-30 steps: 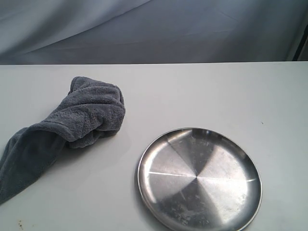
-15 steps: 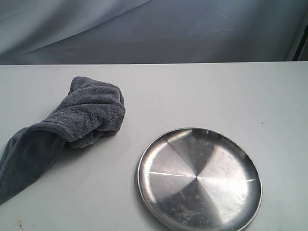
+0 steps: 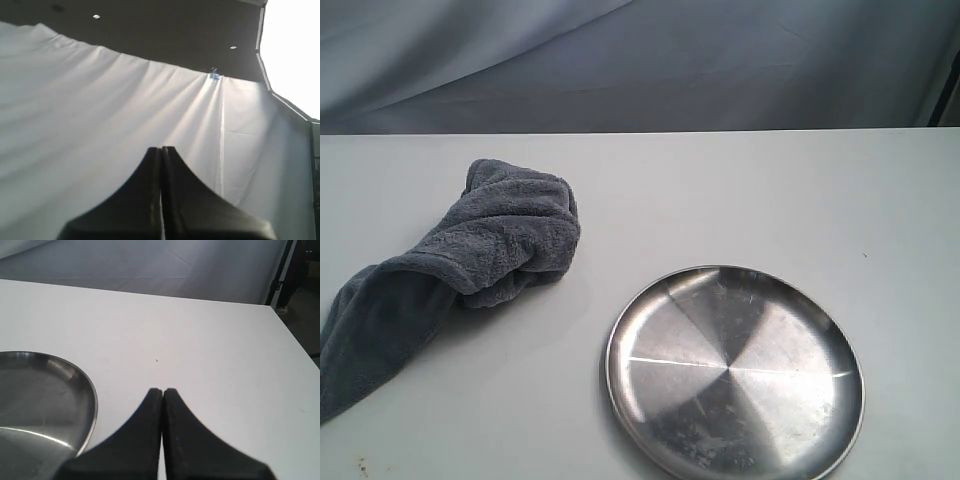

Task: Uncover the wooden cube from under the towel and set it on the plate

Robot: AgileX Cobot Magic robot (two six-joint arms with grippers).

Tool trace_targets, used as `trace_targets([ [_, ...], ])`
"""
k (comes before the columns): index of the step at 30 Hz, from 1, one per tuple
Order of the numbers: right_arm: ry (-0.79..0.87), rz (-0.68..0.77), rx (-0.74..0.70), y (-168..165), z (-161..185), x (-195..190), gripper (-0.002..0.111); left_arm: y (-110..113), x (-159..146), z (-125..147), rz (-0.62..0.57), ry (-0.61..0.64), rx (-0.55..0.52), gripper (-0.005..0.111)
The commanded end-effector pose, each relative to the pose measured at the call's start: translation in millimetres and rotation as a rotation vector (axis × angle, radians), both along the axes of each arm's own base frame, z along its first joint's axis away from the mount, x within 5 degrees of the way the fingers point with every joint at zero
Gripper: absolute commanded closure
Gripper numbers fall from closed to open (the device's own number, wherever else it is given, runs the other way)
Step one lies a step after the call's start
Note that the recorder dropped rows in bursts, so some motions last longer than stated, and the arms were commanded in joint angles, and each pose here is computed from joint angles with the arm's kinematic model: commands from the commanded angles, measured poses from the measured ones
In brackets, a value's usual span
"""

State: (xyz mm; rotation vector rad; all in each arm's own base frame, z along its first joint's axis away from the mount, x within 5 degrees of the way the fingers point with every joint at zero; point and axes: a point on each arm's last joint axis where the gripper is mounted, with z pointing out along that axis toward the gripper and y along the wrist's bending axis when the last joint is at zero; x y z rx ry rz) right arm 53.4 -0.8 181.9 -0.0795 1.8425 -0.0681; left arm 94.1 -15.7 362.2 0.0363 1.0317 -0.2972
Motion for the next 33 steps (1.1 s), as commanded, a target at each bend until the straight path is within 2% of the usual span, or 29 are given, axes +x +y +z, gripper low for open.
trace_targets([
  [1, -0.012, 0.004, 0.002, 0, 0, 0, 0.108, -15, 37, 33, 0.017, -0.2, 0.286, 0.107],
  [3, -0.012, 0.004, 0.002, 0, 0, 0, 0.108, -20, 58, 40, 0.002, -0.155, 0.377, 0.107],
  [5, -0.012, 0.004, 0.002, 0, 0, 0, 0.108, -23, 78, 38, -0.029, -0.021, 0.422, 0.107],
  [8, -0.012, 0.004, 0.002, 0, 0, 0, 0.108, -24, 111, 25, -0.052, 0.175, 0.497, 0.107],
  [11, -0.012, 0.004, 0.002, 0, 0, 0, 0.108, -28, 132, 7, -0.086, 0.254, 0.611, 0.107],
  [18, -0.012, 0.004, 0.002, 0, 0, 0, 0.108, -30, 169, -34, -0.179, 0.459, 0.515, 0.107],
  [21, -0.012, 0.004, 0.002, 0, 0, 0, 0.108, -32, 177, -49, -0.209, 0.52, 0.53, 0.107],
  [25, -0.012, 0.004, 0.002, 0, 0, 0, 0.108, -35, 181, -65, -0.247, 0.555, 0.689, 0.107],
  [27, -0.012, 0.004, 0.002, 0, 0, 0, 0.108, -36, 181, -70, -0.263, 0.568, 0.726, 0.107],
  [33, -0.012, 0.004, 0.002, 0, 0, 0, 0.108, -36, 182, -72, -0.269, 0.576, 0.718, 0.107],
])
